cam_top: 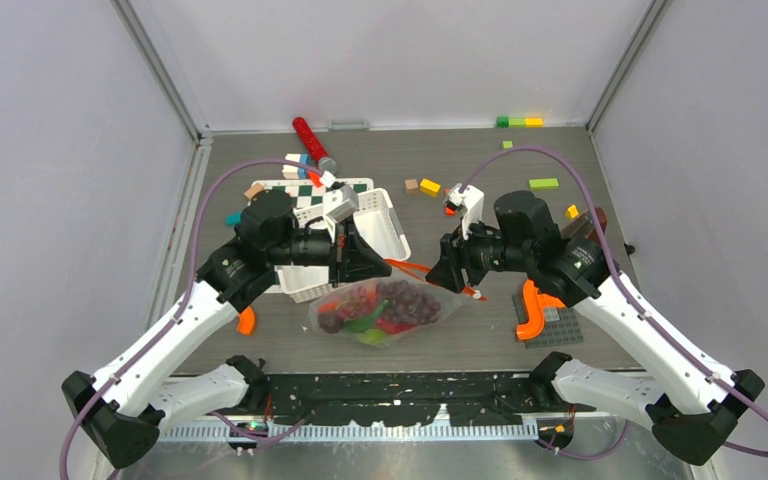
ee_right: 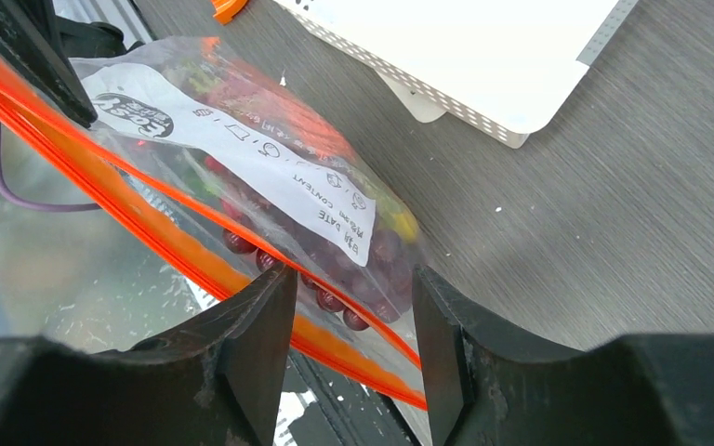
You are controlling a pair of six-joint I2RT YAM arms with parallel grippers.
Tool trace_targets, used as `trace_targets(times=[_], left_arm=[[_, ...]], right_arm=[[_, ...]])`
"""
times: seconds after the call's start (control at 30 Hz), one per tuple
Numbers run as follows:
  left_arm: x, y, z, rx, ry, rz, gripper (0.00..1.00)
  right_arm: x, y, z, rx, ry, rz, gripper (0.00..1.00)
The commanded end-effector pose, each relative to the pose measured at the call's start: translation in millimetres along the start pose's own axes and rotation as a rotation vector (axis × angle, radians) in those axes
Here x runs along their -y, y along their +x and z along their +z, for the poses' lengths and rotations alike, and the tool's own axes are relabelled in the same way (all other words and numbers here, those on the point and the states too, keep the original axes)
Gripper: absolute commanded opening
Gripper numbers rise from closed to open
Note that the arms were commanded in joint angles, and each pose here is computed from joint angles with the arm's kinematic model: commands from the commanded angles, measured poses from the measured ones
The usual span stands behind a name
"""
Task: Open the zip-top bag and remove the fake food
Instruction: Open the zipper of the food storage bag at the center of the board.
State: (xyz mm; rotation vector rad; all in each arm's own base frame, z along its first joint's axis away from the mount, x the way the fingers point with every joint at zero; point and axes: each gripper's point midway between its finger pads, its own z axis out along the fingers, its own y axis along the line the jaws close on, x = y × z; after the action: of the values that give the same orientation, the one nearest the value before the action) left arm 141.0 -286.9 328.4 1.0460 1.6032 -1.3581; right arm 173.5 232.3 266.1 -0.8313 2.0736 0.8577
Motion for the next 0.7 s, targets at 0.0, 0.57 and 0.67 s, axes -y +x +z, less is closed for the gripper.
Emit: trace_targets(times=[0.0, 0.57, 0.67], left_arm=[[12.4, -22.6, 0.5, 0.07, 0.056, 0.08, 0.0], [6.6, -32.4, 0.4, 0.097, 0.015, 0.099, 0.0], [7.2, -33.5, -1.5, 0.102, 0.006, 0.103, 0.0]], right_arm=[[-13.4, -6.9, 3.0, 0.021, -0.086, -0.031, 0.55], [-23.0, 10.1, 7.9, -0.005, -0.14, 0.044, 0.29], [-24.4, 10.8, 3.5, 0.012, -0.139, 0.048, 0.3]])
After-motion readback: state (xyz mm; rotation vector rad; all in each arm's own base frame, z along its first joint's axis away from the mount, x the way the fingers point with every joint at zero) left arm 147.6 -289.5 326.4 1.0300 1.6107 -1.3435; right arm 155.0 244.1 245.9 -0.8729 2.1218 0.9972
